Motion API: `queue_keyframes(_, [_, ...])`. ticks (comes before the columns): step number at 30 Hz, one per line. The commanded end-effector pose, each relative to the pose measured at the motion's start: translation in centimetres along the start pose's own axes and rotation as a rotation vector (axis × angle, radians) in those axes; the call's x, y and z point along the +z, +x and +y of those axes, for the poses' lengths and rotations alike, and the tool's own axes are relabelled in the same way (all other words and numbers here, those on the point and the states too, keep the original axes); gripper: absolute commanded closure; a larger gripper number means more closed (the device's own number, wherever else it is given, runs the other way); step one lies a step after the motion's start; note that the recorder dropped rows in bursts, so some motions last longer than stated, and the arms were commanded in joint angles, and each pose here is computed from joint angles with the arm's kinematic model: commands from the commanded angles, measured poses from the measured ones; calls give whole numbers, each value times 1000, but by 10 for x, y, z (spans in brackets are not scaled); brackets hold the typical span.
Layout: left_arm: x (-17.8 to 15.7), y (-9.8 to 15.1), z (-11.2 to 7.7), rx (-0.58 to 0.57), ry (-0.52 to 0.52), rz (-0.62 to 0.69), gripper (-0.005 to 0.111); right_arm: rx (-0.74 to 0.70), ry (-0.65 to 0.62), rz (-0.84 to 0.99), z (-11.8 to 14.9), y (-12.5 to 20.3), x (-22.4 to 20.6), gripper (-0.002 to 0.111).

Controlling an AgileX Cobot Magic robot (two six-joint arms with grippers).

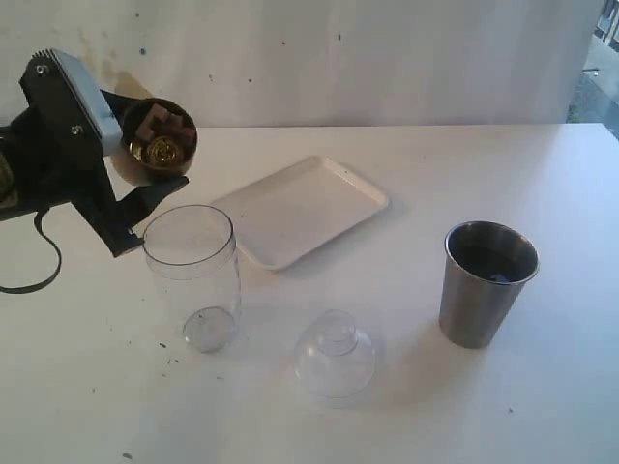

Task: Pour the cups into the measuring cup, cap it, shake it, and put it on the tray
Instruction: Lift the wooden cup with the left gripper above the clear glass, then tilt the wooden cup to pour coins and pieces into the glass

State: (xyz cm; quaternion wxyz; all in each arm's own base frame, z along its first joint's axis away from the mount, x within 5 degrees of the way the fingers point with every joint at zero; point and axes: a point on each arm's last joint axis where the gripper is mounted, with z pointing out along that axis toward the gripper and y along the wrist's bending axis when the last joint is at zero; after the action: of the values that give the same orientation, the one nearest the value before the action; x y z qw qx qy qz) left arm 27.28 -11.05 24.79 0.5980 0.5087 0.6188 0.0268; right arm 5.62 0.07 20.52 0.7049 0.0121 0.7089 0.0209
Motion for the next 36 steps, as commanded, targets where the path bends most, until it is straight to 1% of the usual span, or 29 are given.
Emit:
queue_keyframes(1, [0,-4,2,193,-12,-25,107,0,-8,-9,0,0,0,108])
queue_keyframes(3, [0,-4,2,289,-14,-24,107,0,-8,-9,0,0,0,108])
queue_keyframes(4, [0,-4,2,307,-14,-24,107,0,-8,-9,0,0,0,108])
queue_keyframes(10, [0,-4,2,317,-14,-24,107,0,-8,-9,0,0,0,108])
queue_keyframes(15, [0,-4,2,352,-14,-24,107,0,-8,-9,0,0,0,108])
queue_keyframes(21, [0,-4,2,354,-14,-24,107,0,-8,-9,0,0,0,108])
queue_keyframes(29, [8,4,-3,437,15,-8,107,0,-8,-9,0,0,0,108])
queue_keyframes(33, [8,4,-3,458,17,-10,107,0,-8,-9,0,0,0,108])
queue_keyframes(36, [8,4,-3,501,16,-10,107,0,-8,-9,0,0,0,108])
